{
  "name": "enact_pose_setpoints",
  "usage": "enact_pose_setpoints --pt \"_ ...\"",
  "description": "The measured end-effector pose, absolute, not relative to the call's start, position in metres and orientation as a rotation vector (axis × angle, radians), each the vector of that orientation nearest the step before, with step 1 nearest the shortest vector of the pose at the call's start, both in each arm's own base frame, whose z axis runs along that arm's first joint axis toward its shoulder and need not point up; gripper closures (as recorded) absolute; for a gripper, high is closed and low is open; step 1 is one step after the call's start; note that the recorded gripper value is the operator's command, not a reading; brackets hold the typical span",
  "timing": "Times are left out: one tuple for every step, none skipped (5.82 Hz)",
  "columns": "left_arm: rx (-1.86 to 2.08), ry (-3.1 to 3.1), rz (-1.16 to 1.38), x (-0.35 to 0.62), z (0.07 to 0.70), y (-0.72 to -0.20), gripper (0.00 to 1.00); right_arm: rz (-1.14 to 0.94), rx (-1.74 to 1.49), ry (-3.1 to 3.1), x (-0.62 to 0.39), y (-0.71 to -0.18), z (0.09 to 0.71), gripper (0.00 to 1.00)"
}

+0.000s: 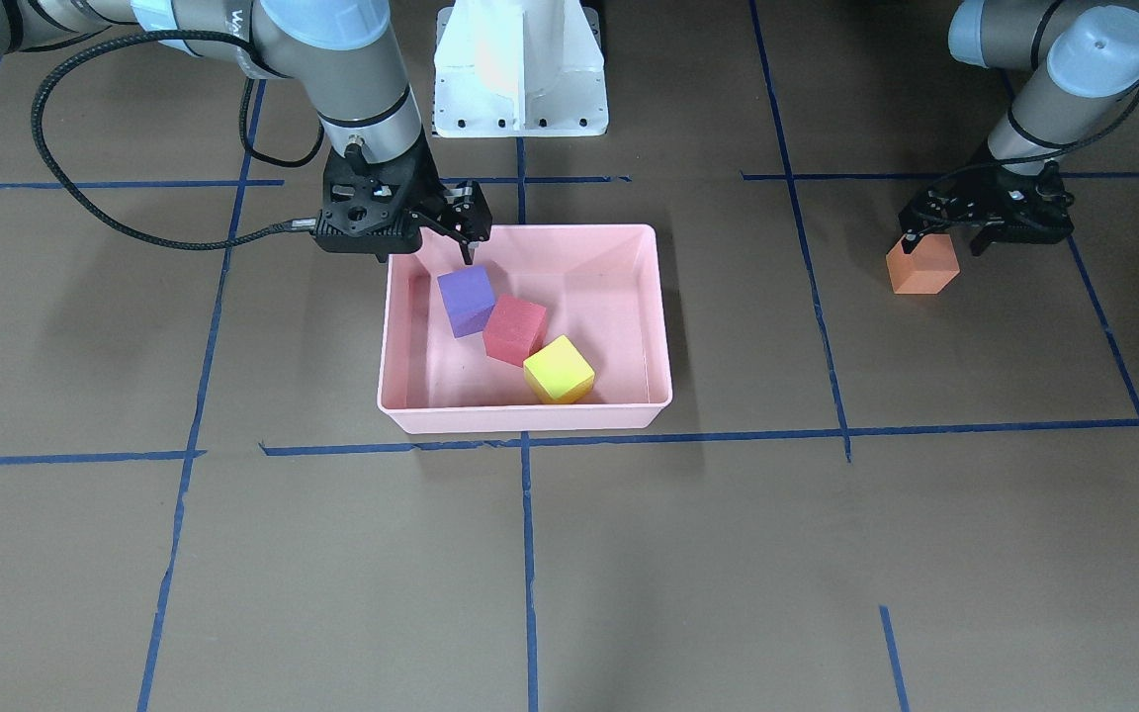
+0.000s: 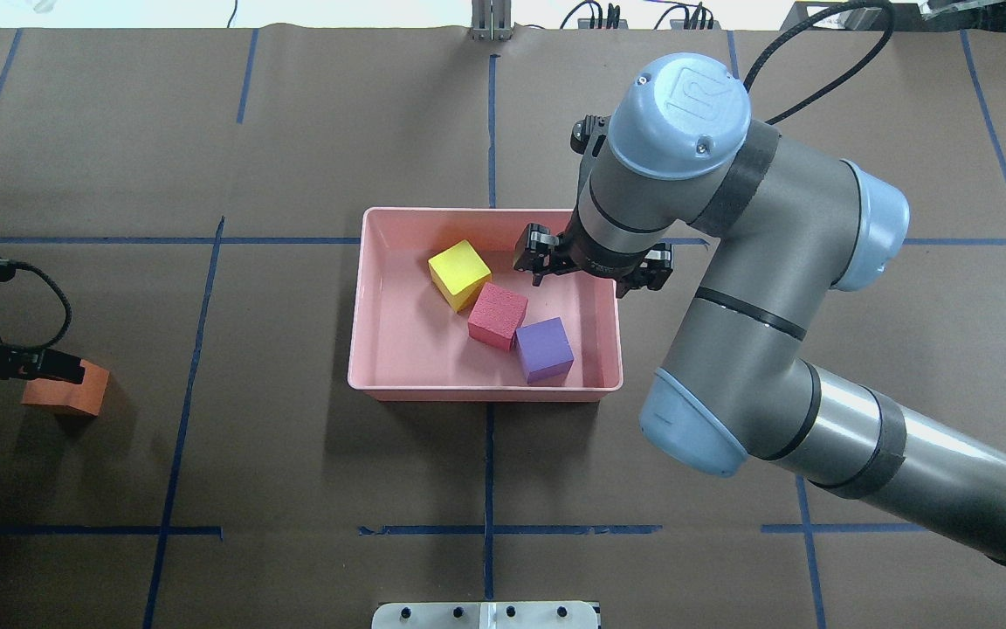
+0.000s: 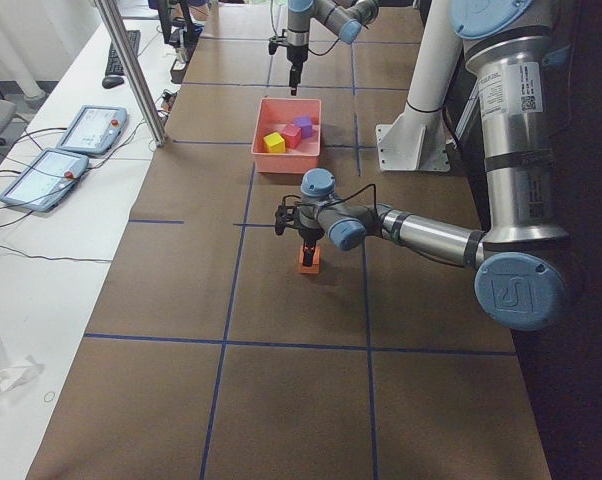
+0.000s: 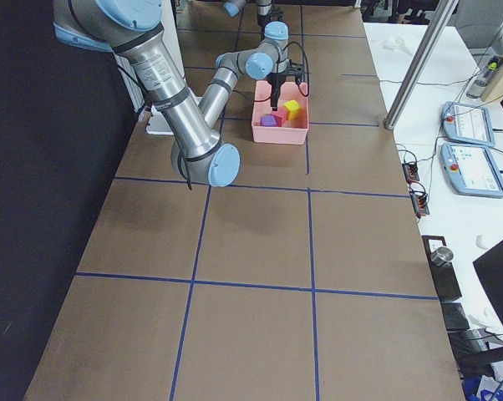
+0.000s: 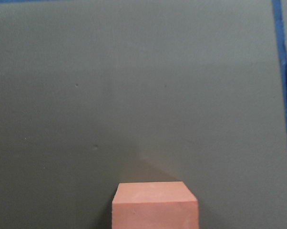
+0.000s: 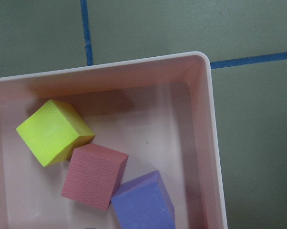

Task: Place blocks into pink bin with both arms
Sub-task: 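Grasp the orange cube with the left gripper while the right gripper lifts from the bin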

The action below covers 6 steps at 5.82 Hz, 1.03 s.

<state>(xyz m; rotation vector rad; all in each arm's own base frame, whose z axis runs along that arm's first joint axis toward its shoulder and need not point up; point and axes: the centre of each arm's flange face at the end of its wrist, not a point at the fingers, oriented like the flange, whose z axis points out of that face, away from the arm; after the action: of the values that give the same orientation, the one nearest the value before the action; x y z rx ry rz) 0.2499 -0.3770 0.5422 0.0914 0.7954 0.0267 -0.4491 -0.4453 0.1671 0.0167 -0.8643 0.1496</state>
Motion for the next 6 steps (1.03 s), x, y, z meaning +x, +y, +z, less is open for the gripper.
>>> enact_pose_setpoints --pt "0.074 0.784 0.036 0.256 0.552 -0.375 0.00 0.150 0.016 -0.862 -0.448 -0.445 0.170 0.00" --pt "0.060 0.774 0.043 0.262 0.560 -0.374 0.06 0.151 0.016 -0.859 -0.448 -0.444 0.172 0.00" --pt "0.047 0.765 0.049 0.270 0.569 -0.376 0.17 0.152 0.016 -0.857 -0.447 -0.444 0.173 0.00" --pt "0.039 0.758 0.052 0.278 0.575 -0.380 0.39 0.153 0.018 -0.857 -0.447 -0.444 0.173 0.00" --pt "0.037 0.758 0.053 0.282 0.576 -0.383 0.57 0.153 0.021 -0.857 -0.446 -0.444 0.173 0.00" --pt "0.041 0.769 0.056 0.284 0.570 -0.384 0.58 0.154 0.023 -0.858 -0.446 -0.444 0.172 0.00"
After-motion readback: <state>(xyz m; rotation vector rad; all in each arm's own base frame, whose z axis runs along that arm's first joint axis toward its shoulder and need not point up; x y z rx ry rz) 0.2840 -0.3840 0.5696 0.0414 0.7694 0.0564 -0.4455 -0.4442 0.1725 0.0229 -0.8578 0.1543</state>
